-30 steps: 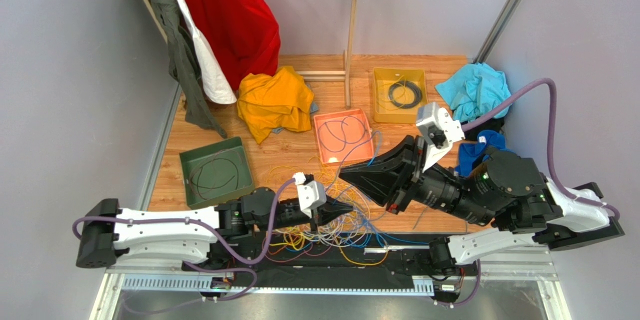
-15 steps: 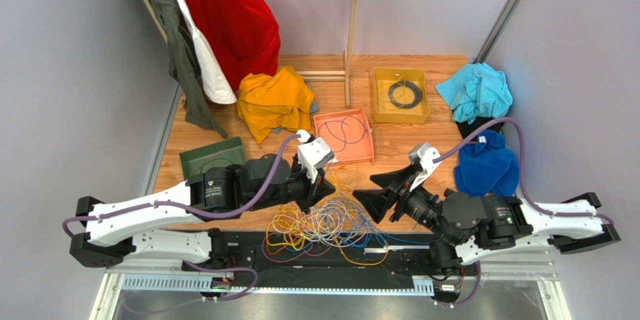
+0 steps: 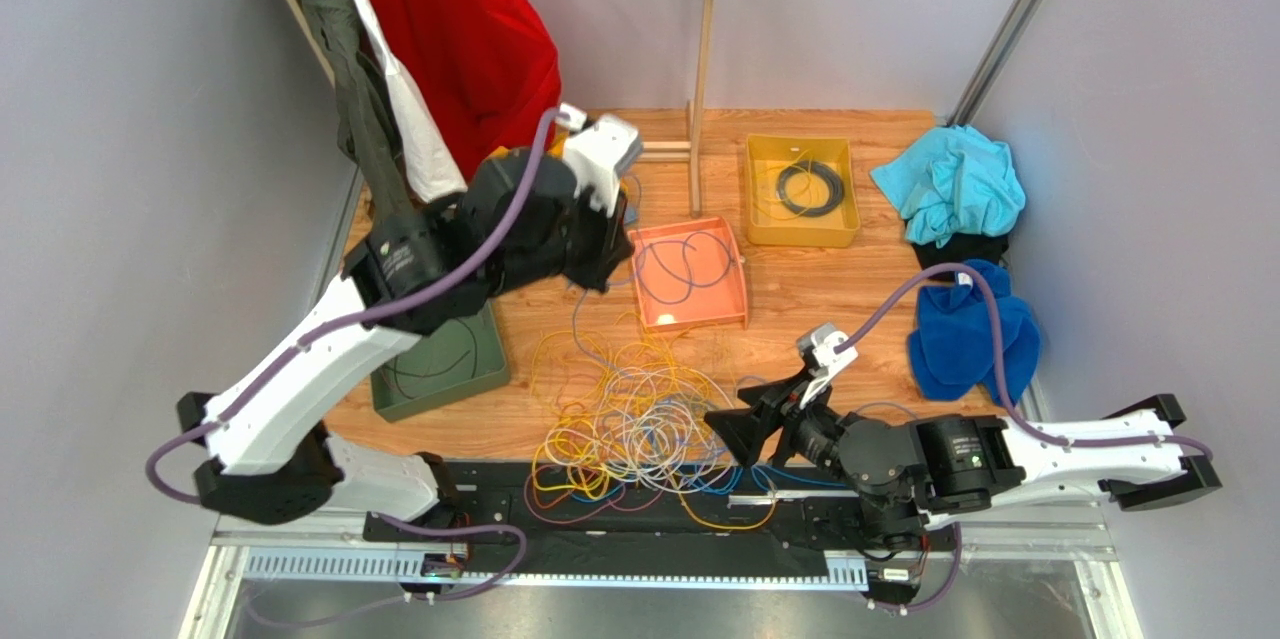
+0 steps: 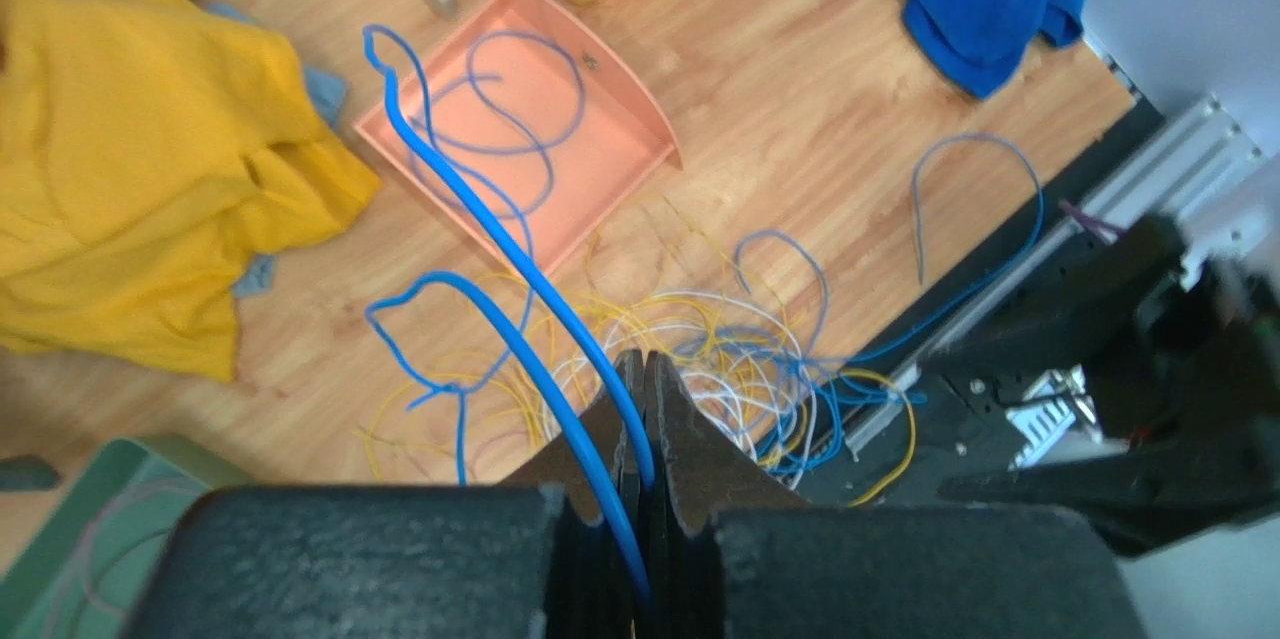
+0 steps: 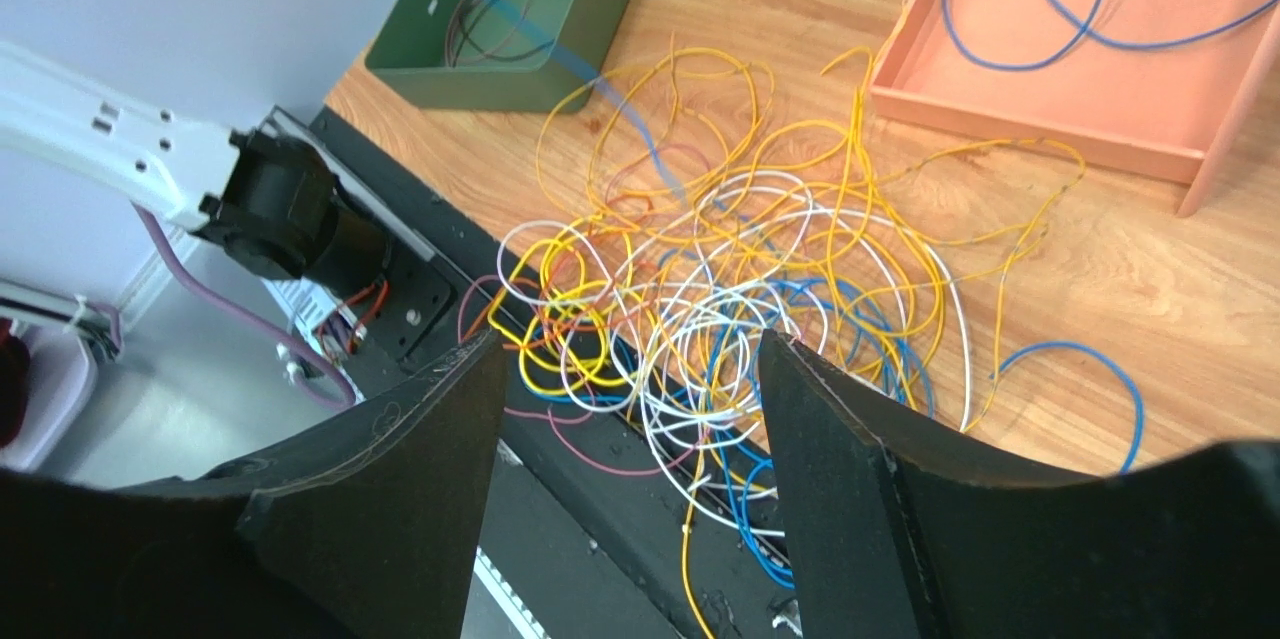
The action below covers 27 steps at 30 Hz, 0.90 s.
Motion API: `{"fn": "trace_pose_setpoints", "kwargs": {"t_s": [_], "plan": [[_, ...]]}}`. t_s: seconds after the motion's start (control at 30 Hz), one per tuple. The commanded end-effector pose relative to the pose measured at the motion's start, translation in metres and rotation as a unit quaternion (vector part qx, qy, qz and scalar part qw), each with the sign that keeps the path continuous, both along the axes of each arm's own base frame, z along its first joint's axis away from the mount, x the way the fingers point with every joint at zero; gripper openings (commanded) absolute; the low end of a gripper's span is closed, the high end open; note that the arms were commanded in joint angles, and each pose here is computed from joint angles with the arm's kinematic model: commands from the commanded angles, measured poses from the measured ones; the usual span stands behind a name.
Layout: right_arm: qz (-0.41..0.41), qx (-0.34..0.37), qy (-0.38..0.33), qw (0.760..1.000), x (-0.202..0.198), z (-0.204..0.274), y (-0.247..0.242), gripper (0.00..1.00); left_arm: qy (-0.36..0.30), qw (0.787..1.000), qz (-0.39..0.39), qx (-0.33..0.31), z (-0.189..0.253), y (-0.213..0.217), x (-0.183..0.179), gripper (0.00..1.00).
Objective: Untangle the cables
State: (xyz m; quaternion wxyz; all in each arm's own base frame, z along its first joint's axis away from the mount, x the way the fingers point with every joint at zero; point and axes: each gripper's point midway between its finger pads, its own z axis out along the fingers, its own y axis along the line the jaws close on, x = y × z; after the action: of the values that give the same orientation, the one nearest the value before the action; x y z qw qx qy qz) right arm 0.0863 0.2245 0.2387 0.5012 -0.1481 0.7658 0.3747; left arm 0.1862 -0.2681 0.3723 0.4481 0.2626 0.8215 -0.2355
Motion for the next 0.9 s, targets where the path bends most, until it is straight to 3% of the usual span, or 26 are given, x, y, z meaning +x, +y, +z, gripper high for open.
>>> {"fn": "trace_pose_setpoints", "kwargs": {"t_s": [0.0,0.23,0.63,0.87], "plan": [[0.020,0.024,0.025,0.999,-0.010,-0.005,0.013,0.65,-0.024,0.999,0.004,0.022,0.042,-0.007,0.034,0.00],[0.042,-0.001,0.037,0.998,-0.019,-0.036,0.017,0.64,-0.073,0.997,0.015,-0.037,0.095,-0.028,0.084,0.00],[0.045,0.043,0.058,0.996,-0.019,-0.032,-0.007,0.57,-0.099,0.994,0.043,-0.005,0.030,-0.065,0.166,0.00],[0.038,0.029,0.051,0.998,-0.016,-0.033,-0.008,0.56,-0.094,0.994,0.042,0.029,-0.008,-0.084,0.202,0.00]]}}
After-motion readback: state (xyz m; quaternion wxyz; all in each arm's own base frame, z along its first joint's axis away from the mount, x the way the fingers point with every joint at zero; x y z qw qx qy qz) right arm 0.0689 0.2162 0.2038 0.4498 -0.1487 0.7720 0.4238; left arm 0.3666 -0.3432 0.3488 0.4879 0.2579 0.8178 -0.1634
